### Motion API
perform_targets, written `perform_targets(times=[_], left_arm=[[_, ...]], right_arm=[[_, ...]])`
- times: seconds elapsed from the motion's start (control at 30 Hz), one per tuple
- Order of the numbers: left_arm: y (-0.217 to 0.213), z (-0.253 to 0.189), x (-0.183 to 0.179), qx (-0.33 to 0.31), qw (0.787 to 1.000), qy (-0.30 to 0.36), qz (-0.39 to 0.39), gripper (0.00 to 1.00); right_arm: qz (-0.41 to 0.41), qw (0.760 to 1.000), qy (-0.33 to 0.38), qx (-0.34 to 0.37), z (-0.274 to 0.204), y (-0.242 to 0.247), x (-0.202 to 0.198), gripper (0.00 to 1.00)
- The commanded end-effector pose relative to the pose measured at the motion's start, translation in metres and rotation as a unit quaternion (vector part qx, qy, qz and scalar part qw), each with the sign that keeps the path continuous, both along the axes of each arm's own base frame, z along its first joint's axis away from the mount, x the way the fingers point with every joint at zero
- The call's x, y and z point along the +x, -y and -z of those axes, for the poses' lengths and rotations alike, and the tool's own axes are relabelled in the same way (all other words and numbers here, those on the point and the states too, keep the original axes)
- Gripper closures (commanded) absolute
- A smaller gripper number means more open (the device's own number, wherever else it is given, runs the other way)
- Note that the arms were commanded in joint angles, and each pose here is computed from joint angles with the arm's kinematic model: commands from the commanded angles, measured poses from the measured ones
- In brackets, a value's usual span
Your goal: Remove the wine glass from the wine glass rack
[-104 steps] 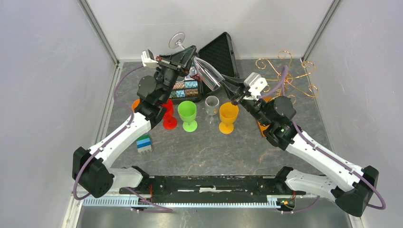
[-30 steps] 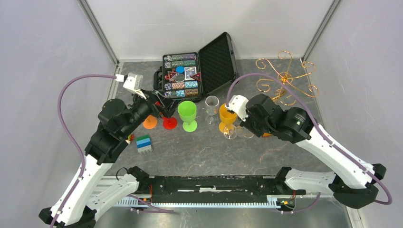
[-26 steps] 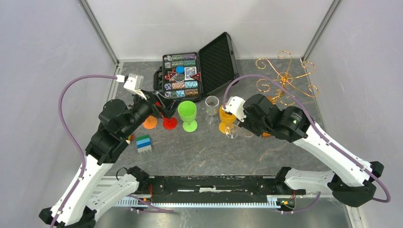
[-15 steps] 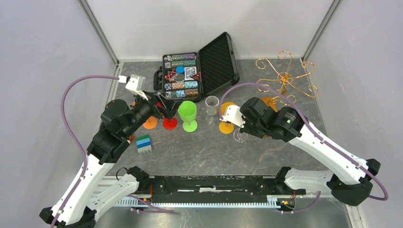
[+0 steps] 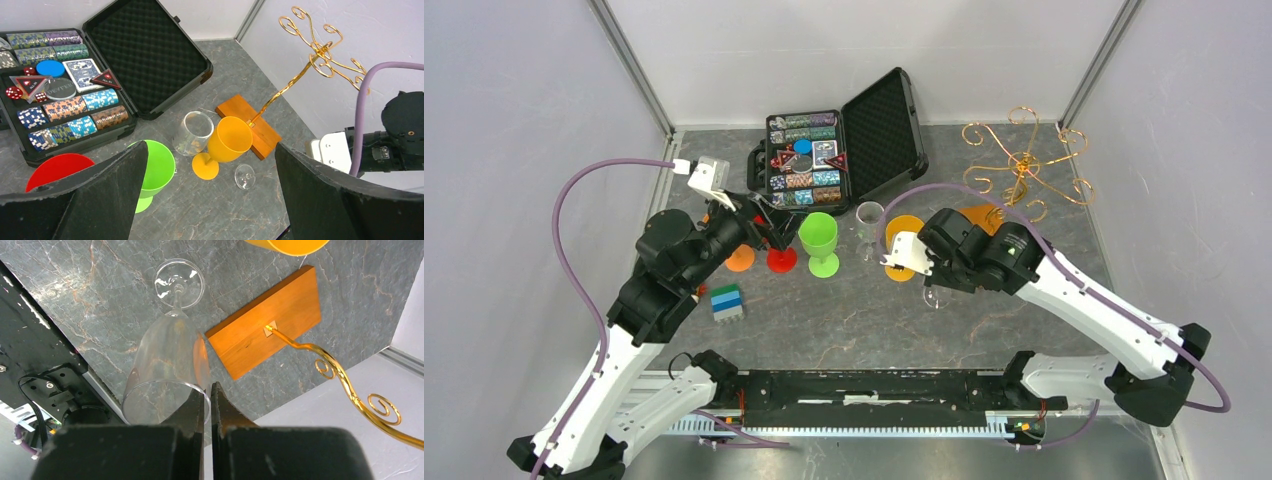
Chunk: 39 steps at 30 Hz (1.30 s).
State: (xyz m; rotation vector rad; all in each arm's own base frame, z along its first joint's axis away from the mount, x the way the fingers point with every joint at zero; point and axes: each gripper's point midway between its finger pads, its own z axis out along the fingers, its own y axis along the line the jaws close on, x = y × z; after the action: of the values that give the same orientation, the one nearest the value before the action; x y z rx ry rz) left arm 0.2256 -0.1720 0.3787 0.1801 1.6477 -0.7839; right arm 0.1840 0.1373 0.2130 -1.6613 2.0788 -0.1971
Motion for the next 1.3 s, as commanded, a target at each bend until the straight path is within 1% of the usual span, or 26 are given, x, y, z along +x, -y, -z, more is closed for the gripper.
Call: perform_targets(times=[0.0,0.23,0.3,0.37,0.53,0.67,0.83,0.93,1.03,1.13,1.2,1.27], left_arm=[[-0.001,-0.014,0.000,0.004,0.999,0.039,0.004,0.00],[-0.001,-0.013,0.000,0.005,0.999,0.038,0.004,0.00],[-0.002,-0.013,-0.001,0.005,0.999,0.038,0.003,0.00],[-0.003,-0.013,-0.001,0.005,0.999,0.038,0.000,0.00],[-0.006,-0.011,0.001,0.008,0.999,0.032,-0.009,0.00],[-0.006,-0.011,0.001,0.008,0.999,0.033,-0.009,0.00],[-0.007,-0.011,0.002,0.008,0.999,0.028,-0.015,0.00],[-0.015,-0.011,0.007,0.009,0.999,0.021,-0.042,0.00],[-0.033,-0.011,0.013,0.003,0.995,0.013,-0.097,0.00],[-0.045,-0.014,0.013,-0.001,0.992,0.018,-0.125,0.00],[-0.053,-0.017,0.012,-0.003,0.990,0.022,-0.142,0.00],[-0.061,-0.020,0.011,-0.003,0.987,0.024,-0.161,0.00]], right_arm=[[-0.017,1.000,0.007,-0.012,-0.004,-0.004,0.006,0.99],[-0.001,0.998,0.023,-0.057,0.001,0.002,0.020,0.93],[0.009,0.997,0.034,-0.070,0.001,0.005,0.025,0.89],[0.018,0.994,0.049,-0.092,0.001,0.010,0.033,0.80],[0.030,0.990,0.082,-0.110,-0.004,0.013,0.045,0.64],[0.029,0.990,0.095,-0.102,-0.008,0.010,0.050,0.56],[0.042,0.988,0.119,-0.092,-0.022,0.009,0.056,0.51],[0.055,0.986,0.139,-0.077,-0.036,0.009,0.060,0.46],[0.073,0.980,0.175,-0.054,-0.063,0.011,0.065,0.41],[0.085,0.973,0.214,-0.018,-0.094,0.011,0.069,0.32],[0.093,0.967,0.238,0.002,-0.112,0.014,0.070,0.30],[0.108,0.958,0.265,0.030,-0.131,0.017,0.071,0.30]])
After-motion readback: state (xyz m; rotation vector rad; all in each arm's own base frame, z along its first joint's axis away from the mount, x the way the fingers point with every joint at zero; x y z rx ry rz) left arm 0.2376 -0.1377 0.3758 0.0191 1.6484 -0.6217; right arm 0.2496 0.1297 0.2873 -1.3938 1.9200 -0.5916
